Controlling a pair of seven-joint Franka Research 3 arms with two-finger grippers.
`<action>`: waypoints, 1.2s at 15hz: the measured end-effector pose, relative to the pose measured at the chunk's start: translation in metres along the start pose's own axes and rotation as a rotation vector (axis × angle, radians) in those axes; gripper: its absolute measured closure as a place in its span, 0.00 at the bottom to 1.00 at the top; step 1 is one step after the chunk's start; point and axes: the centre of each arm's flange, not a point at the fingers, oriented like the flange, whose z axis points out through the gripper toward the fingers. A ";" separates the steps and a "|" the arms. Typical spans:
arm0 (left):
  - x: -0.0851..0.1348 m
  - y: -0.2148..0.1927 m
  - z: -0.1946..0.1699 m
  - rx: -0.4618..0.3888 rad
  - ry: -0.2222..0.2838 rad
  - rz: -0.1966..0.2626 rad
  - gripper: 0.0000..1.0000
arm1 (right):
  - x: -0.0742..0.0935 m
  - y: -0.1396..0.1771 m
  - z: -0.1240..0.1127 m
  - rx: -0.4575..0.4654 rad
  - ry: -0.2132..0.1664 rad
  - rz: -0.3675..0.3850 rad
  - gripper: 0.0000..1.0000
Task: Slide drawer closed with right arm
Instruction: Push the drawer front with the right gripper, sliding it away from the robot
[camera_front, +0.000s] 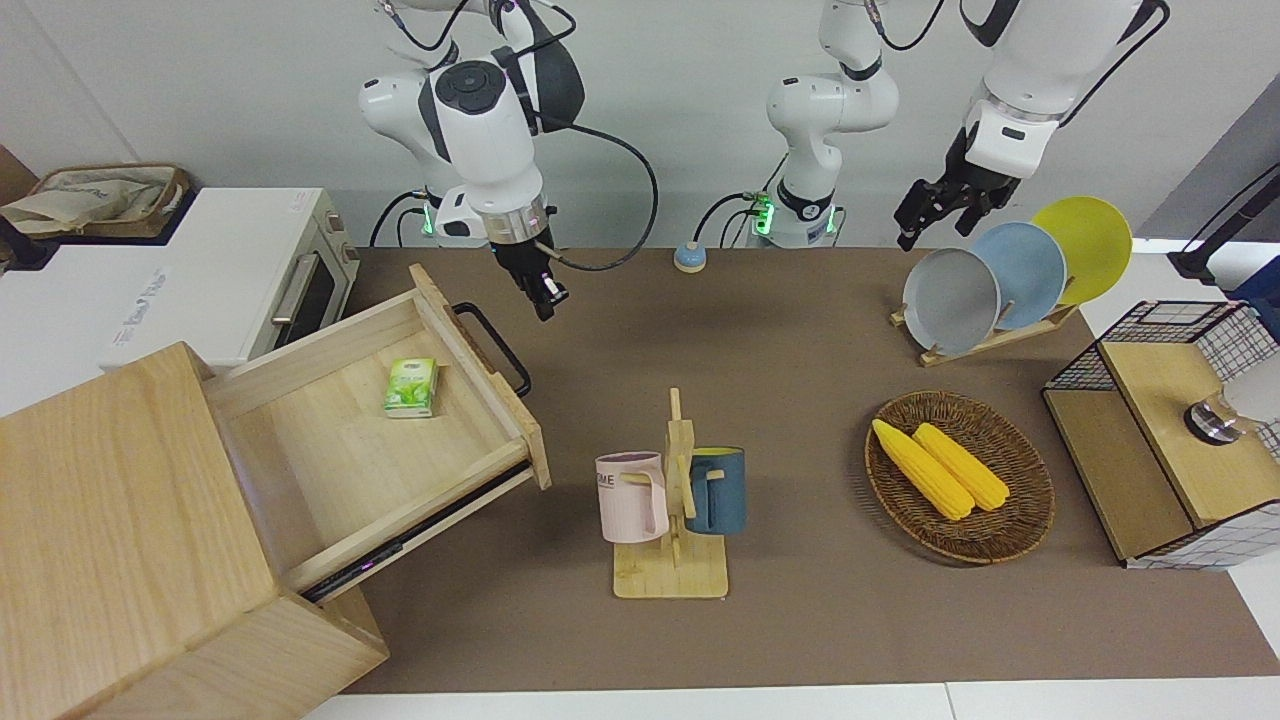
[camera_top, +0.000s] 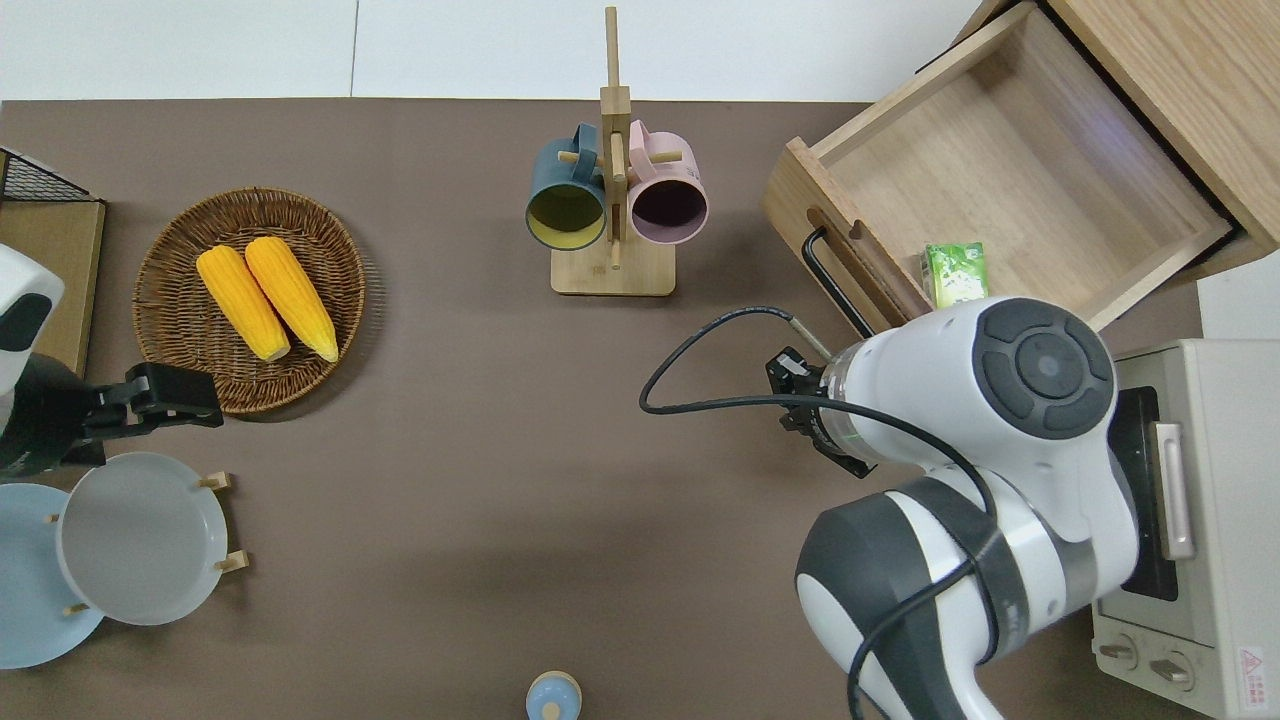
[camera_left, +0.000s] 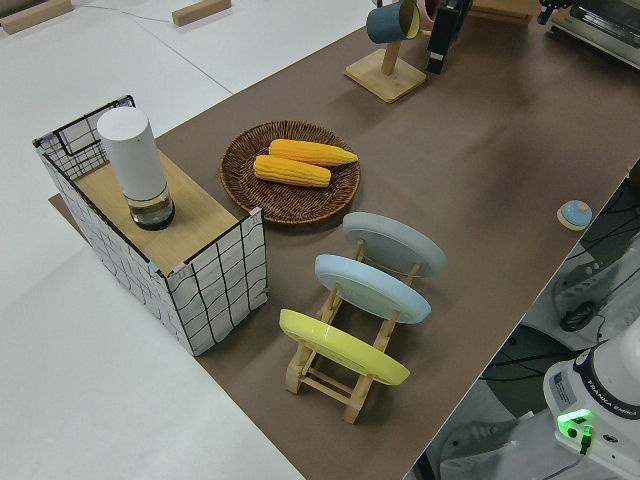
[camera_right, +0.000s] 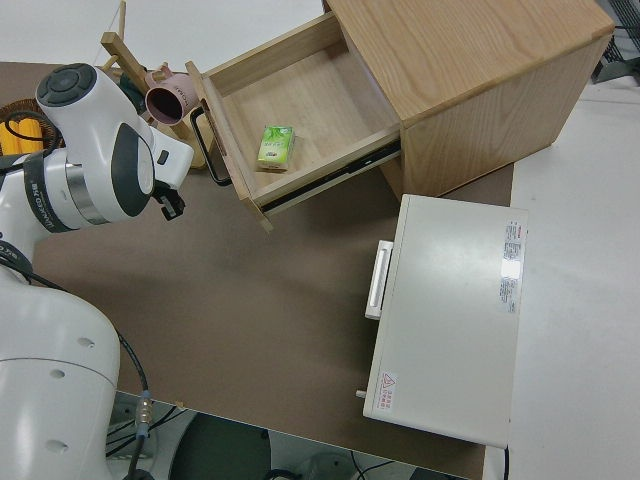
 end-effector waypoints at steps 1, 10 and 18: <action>0.000 0.000 0.000 0.000 0.000 0.000 0.00 | 0.004 -0.004 0.005 -0.004 0.003 0.008 0.99; 0.000 0.000 0.000 0.000 0.000 0.000 0.00 | 0.039 -0.020 0.021 -0.039 0.080 0.018 0.99; 0.000 0.000 0.000 0.000 0.000 0.000 0.00 | 0.078 -0.021 0.005 -0.027 0.148 0.041 0.99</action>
